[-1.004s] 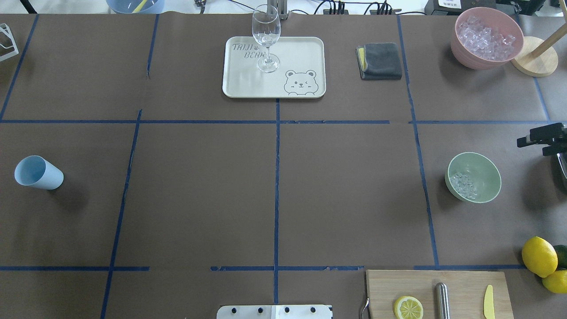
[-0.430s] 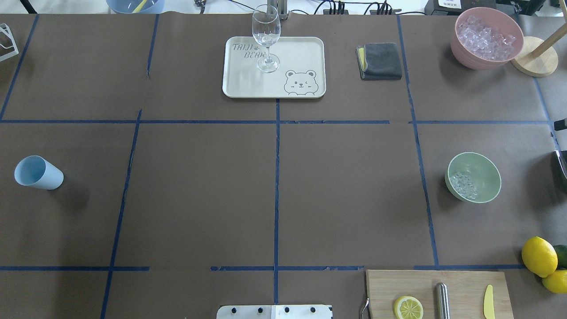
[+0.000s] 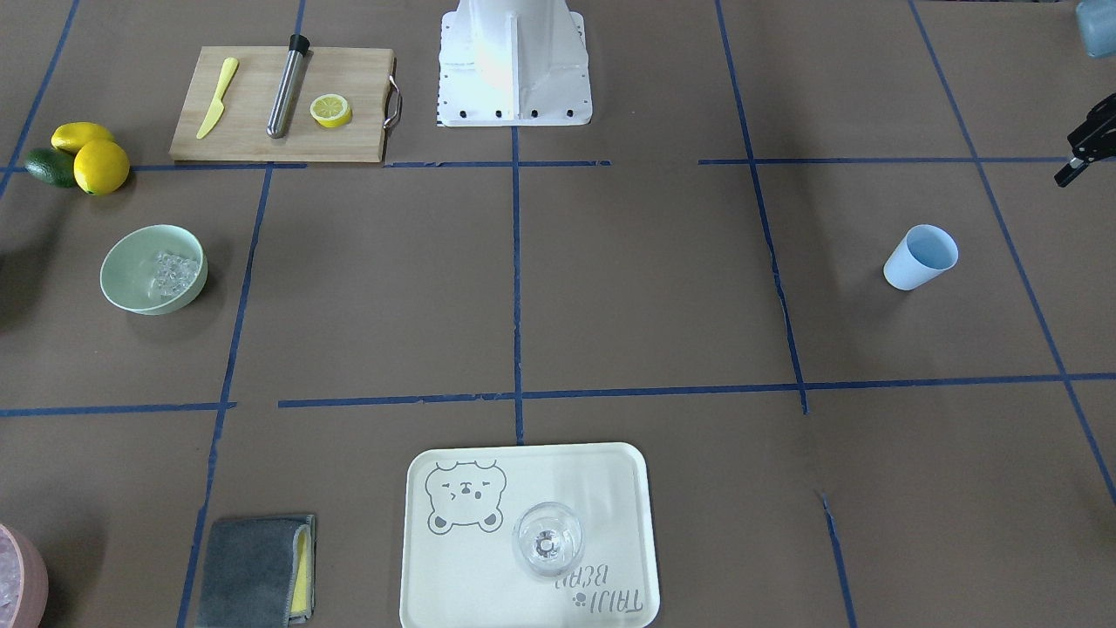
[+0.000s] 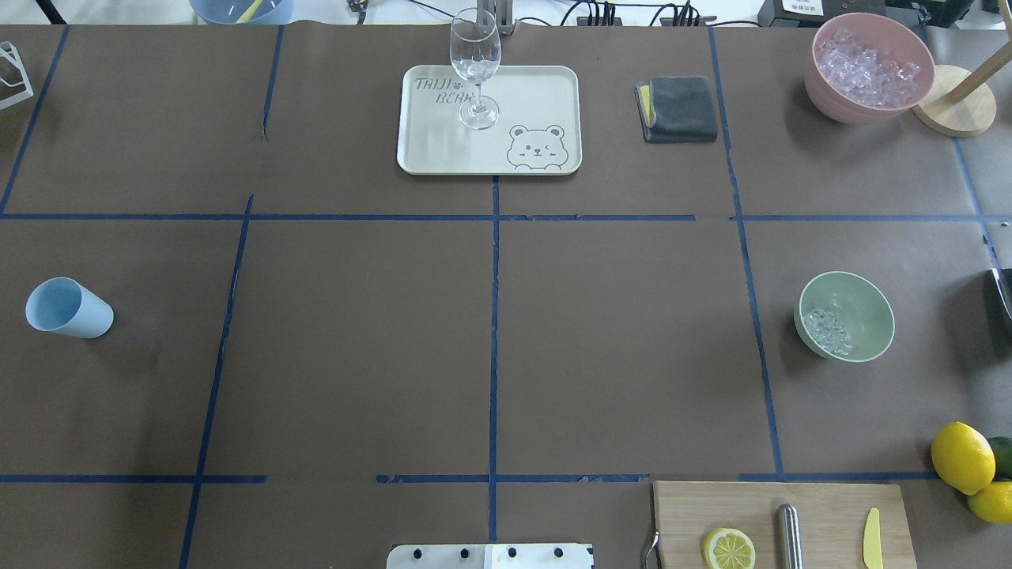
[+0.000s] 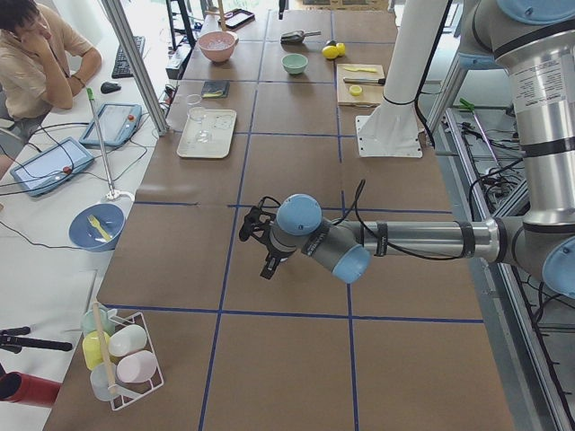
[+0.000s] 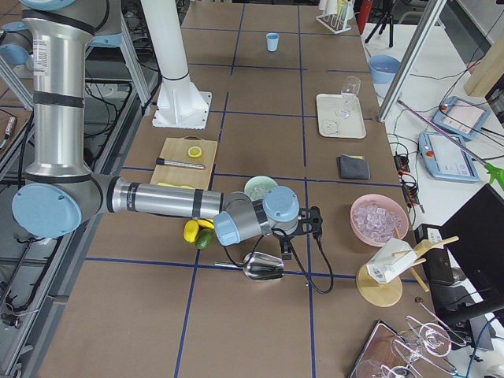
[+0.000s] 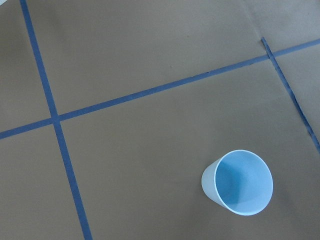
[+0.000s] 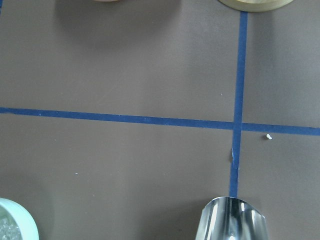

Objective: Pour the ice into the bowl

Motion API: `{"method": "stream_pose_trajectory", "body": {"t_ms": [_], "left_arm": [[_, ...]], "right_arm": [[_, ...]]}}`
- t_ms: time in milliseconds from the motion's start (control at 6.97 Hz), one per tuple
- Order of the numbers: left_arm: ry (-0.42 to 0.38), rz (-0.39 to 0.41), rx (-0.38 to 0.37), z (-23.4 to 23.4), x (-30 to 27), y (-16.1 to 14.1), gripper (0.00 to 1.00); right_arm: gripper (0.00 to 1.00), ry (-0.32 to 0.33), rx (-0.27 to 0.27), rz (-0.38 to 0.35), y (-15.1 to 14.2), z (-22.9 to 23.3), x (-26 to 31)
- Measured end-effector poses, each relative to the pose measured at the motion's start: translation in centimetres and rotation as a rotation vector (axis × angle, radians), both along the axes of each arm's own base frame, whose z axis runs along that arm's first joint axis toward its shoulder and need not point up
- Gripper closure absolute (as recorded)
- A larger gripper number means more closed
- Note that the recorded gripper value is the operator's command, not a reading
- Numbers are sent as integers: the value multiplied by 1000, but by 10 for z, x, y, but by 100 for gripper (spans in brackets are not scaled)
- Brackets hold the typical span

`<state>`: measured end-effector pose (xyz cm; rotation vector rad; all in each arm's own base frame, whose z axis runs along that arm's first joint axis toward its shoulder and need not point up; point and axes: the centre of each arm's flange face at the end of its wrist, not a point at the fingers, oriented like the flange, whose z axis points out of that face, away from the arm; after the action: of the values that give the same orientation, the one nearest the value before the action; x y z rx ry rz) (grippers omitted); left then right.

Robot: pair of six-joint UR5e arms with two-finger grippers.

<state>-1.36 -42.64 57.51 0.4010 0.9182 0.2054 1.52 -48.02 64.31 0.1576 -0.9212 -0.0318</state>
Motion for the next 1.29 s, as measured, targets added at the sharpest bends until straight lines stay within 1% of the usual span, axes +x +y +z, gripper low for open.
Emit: {"method": "stream_pose_trajectory", "body": {"t_ms": [143, 287, 430, 574, 717, 1004, 1291], "left_arm": [[-75, -11, -2, -14, -26, -34, 0], [-162, -22, -30, -33, -65, -67, 0], [-217, -34, -71, -49, -101, -83, 0], [-232, -37, -105, -50, -117, -82, 0], [-229, -31, -139, -37, -119, -72, 0], [-181, -5, -192, -8, -111, -54, 0], [-157, 17, -216, 6, -102, -43, 0]], "right_arm": [[0, 26, 3, -39, -3, -7, 10], [0, 59, 3, -81, -2, -22, 18], [0, 91, -5, -127, 1, -38, 28], [0, 109, -17, -155, 3, -50, 38], [0, 118, -31, -160, 4, -55, 46], [0, 119, -80, -137, 6, -53, 48], [0, 118, -102, -130, 9, -49, 45]]}}
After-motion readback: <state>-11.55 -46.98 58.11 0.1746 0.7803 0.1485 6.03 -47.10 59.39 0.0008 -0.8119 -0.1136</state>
